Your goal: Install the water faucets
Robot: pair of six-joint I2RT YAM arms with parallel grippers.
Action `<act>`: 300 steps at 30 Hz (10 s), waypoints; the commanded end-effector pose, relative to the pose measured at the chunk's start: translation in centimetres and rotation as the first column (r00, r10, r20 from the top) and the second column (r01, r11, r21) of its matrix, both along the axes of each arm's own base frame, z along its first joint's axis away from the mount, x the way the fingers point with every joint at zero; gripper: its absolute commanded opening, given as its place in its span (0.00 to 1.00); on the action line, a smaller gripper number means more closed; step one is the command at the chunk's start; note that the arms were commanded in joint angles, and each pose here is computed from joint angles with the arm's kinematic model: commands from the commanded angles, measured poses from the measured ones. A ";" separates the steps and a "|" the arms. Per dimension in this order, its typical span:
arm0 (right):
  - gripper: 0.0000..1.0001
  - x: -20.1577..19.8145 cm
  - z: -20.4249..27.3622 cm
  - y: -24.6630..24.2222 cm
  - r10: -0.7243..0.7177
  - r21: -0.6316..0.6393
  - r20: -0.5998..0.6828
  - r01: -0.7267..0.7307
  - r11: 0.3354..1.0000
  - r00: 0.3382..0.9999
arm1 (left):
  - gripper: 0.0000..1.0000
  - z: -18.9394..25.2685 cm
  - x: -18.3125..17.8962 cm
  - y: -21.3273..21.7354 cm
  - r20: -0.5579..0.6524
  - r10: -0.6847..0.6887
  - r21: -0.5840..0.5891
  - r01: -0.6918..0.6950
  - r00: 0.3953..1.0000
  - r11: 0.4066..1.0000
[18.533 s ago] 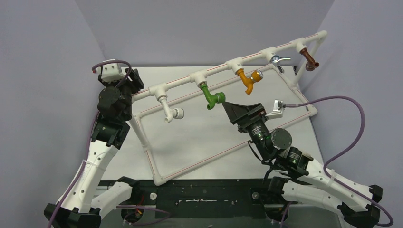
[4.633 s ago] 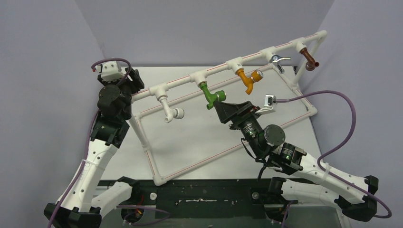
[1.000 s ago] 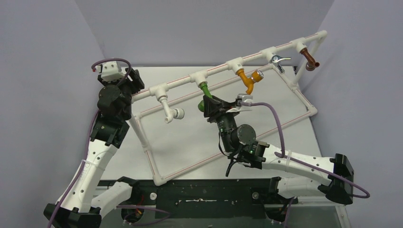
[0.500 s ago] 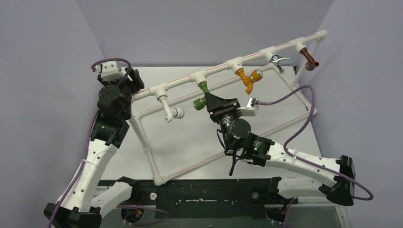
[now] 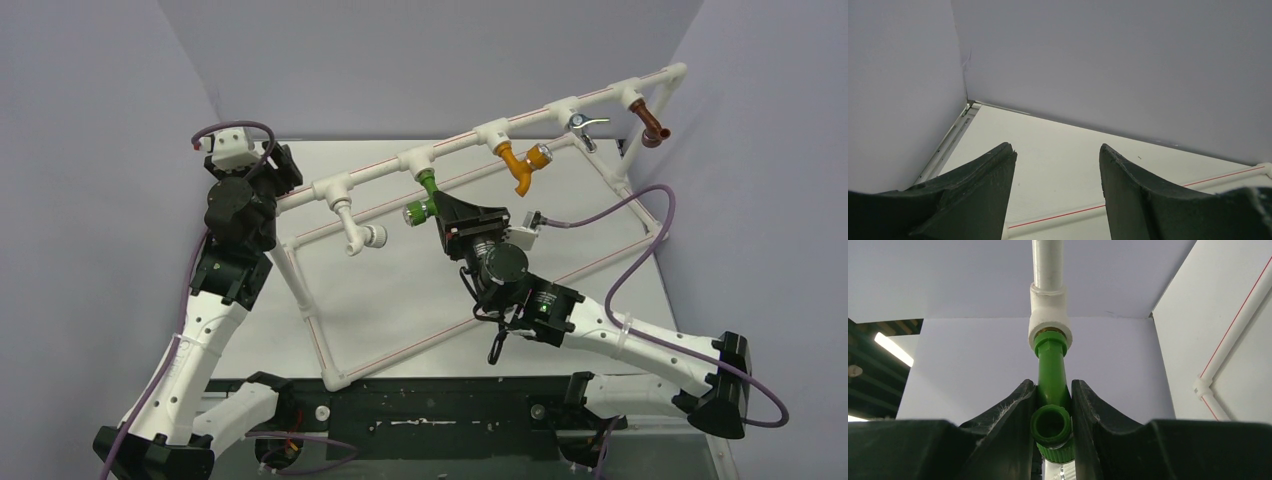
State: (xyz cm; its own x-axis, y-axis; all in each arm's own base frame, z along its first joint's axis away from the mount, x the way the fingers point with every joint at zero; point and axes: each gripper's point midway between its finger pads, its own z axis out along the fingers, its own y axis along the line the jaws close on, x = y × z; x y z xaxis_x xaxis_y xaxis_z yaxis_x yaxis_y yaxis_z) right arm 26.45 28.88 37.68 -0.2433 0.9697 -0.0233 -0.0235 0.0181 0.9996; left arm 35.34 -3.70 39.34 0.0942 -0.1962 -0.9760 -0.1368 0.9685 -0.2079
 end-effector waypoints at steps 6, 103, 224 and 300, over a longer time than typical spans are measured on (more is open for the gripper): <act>0.00 -0.9 5.2 -1.0 0.078 0.355 0.023 -0.081 0.931 0.997 | 0.59 -9.3 -1.1 -0.3 -0.316 -0.011 0.107 0.047 0.949 0.993; 0.81 -5.7 2.7 -1.9 0.890 -0.259 0.195 0.897 -0.359 0.413 | 0.60 -10.5 -0.6 -0.7 -0.362 -0.020 0.120 0.068 0.932 0.990; 0.00 0.9 -0.7 -0.6 -0.020 0.157 -0.119 0.039 0.987 0.993 | 0.59 -10.2 -0.8 -1.2 -0.342 -0.033 0.113 0.076 0.939 0.991; 0.80 -9.9 7.2 -3.0 0.934 -0.590 0.260 0.806 -0.047 0.244 | 0.58 -9.9 -0.9 -1.2 -0.340 -0.028 0.124 0.074 0.940 0.990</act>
State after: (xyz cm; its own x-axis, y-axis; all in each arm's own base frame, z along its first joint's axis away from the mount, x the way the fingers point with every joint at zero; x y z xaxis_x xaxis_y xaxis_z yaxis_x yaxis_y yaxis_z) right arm 16.16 25.83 45.44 0.5895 -0.1683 -0.7900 -0.6740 0.4364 -0.5960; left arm 35.27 -4.19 38.94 0.0741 -0.1932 -0.9784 -0.1339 0.9702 -0.2018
